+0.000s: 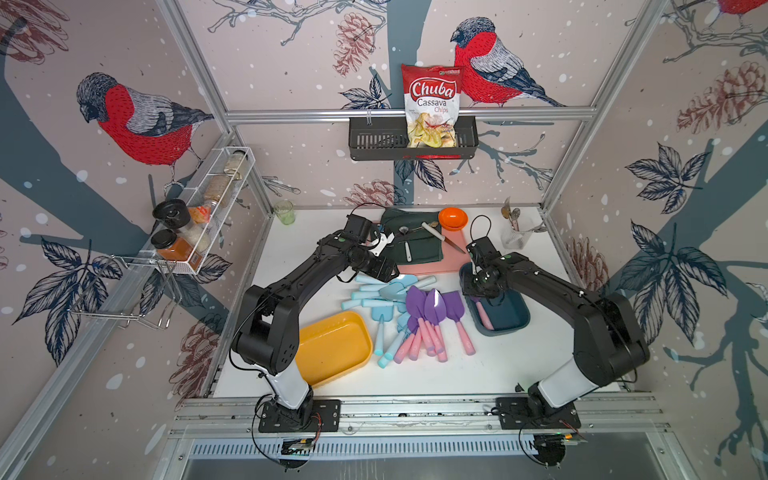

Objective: Sort the small shovels by color and place them into the storage box
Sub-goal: Pick up the shovel from the center of the board.

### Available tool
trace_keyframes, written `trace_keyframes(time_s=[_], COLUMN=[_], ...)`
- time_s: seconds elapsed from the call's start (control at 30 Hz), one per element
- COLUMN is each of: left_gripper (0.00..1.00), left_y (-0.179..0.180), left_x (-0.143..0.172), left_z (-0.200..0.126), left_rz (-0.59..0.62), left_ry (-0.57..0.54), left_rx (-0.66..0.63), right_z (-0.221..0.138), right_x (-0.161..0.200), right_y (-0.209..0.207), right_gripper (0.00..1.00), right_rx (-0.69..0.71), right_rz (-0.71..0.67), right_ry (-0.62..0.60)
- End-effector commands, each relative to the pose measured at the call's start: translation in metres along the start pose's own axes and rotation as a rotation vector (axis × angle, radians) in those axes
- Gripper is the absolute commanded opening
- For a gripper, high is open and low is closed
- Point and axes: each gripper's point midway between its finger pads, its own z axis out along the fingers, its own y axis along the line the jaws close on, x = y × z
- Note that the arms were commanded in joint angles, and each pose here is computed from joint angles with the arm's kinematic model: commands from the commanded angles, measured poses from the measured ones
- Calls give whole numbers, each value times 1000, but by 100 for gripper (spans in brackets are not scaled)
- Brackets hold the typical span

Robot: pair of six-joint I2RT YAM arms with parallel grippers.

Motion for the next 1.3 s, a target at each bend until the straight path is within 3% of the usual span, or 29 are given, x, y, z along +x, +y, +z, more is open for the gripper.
trace_keyframes(time_s=[0.0,0.23,0.37,0.57,0.8,1.07,1.27], left_gripper=[90,90,90,91,92,92,92], left_y=[0,-1,-4,-16,-10,-3,-1], left_x=[-7,-7,-8,10,32,50,46], left_z=[-4,-5,-8,-15,-23,-34,-35], left_rz=[10,14,44,136,128,96,86], left_ry=[-34,-38,-41,-26,-30,-61,-73], left_rx=[-5,-3,9,61,56,42,40], right_z=[-5,-14,-42,-73,-45,-19,-6], right_x=[-5,-8,-14,26,99,118,120], right_y=[-15,-21,-4,47,53,45,34], right_gripper=[51,53,59,58,53,48,44], right_rx=[41,27,38,1,-37,-62,-36], right_rz=[52,63,-14,-100,-71,-47,-59], right_ry=[-42,-73,-122,-95,33,60,63])
